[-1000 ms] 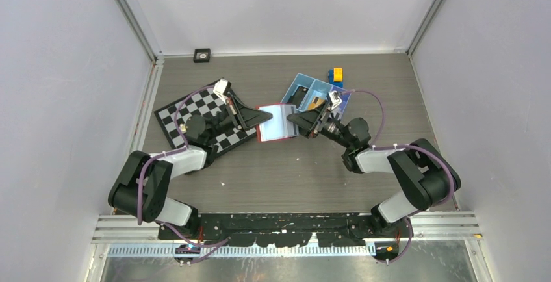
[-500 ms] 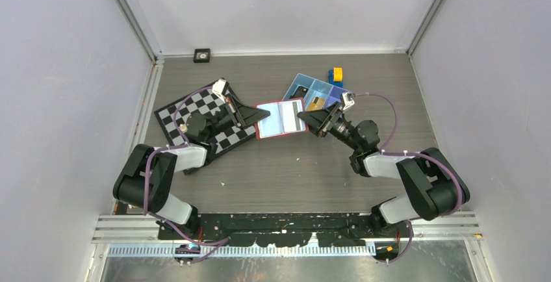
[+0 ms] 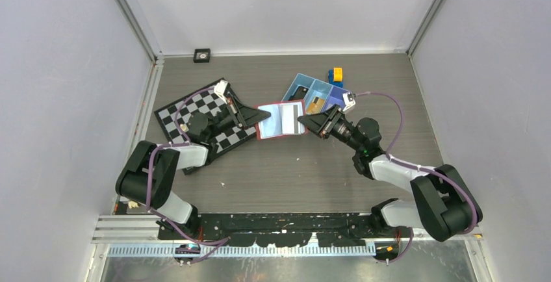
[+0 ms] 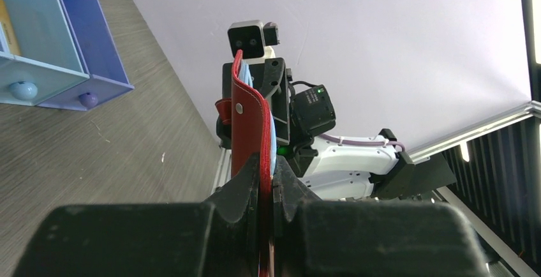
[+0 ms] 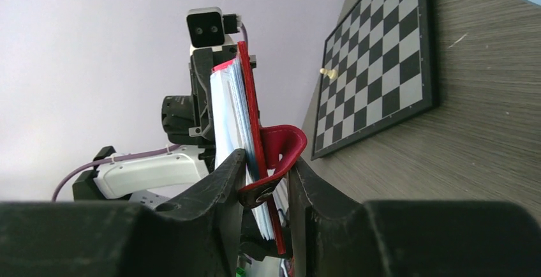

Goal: Take the credit cards out of the card holder
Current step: Remove the credit card from the card holder.

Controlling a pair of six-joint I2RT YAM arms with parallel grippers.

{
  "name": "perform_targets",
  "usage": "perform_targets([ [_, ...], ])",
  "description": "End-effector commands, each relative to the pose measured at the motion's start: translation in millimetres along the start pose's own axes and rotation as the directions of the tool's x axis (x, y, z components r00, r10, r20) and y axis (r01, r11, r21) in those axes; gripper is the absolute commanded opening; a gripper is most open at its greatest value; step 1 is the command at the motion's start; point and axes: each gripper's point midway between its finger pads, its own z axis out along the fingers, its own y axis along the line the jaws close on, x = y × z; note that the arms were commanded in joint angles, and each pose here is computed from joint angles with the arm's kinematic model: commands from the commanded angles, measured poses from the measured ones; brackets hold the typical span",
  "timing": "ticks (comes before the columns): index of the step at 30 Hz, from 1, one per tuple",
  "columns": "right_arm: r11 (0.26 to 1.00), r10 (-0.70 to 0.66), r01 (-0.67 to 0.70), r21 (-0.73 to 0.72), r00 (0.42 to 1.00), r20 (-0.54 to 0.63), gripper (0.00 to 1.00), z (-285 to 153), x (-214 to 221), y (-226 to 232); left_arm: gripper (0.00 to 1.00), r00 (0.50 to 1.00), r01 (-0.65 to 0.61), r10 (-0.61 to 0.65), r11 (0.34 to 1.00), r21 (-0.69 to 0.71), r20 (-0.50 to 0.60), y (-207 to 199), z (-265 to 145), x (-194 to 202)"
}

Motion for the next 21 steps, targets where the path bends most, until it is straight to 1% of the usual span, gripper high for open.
perform_targets([
  [1,0.996,-0.090,0.090,0.009,0.996,0.016,0.31,4,-9,13,0.00,0.998,-0.060,0.060,0.998,0.025,0.010,-5,2,-6],
  [3,0.993,-0.101,0.101,0.056,0.995,0.006,0.28,4,-9,7,0.00,0.998,-0.057,0.057,0.998,0.026,0.006,-5,2,-5],
  [5,0.991,-0.117,0.116,0.070,0.993,0.012,0.19,4,-11,6,0.00,0.998,-0.057,0.057,0.998,0.030,0.004,-6,3,-5],
  [6,0.990,-0.119,0.118,0.078,0.993,0.014,0.16,3,-11,4,0.00,0.998,-0.057,0.057,0.998,0.031,0.002,-7,3,-5],
  [8,0.989,-0.121,0.119,0.086,0.992,0.018,0.05,3,-12,2,0.00,0.998,-0.062,0.062,0.998,0.027,0.004,-7,2,-5],
  [9,0.989,-0.123,0.121,0.089,0.992,0.017,0.02,3,-12,2,0.00,0.998,-0.062,0.062,0.998,0.016,0.004,-5,2,-5],
  [10,0.989,-0.120,0.118,0.093,0.993,0.014,0.01,4,-12,1,0.00,0.998,-0.060,0.060,0.998,-0.001,0.004,-1,2,-5],
  [14,0.987,-0.118,0.116,0.111,0.993,0.020,0.01,3,-12,-3,0.01,0.999,-0.047,0.047,0.996,-0.075,0.000,13,0,-4],
  [17,0.983,-0.111,0.106,0.148,0.994,0.026,0.00,3,-13,-13,0.12,0.999,-0.046,0.045,0.988,-0.146,-0.009,24,-3,-1],
  [21,0.982,-0.100,0.095,0.161,0.995,0.021,0.01,5,-12,-19,0.28,0.996,-0.090,0.092,0.961,-0.263,-0.007,34,-12,-2],
])
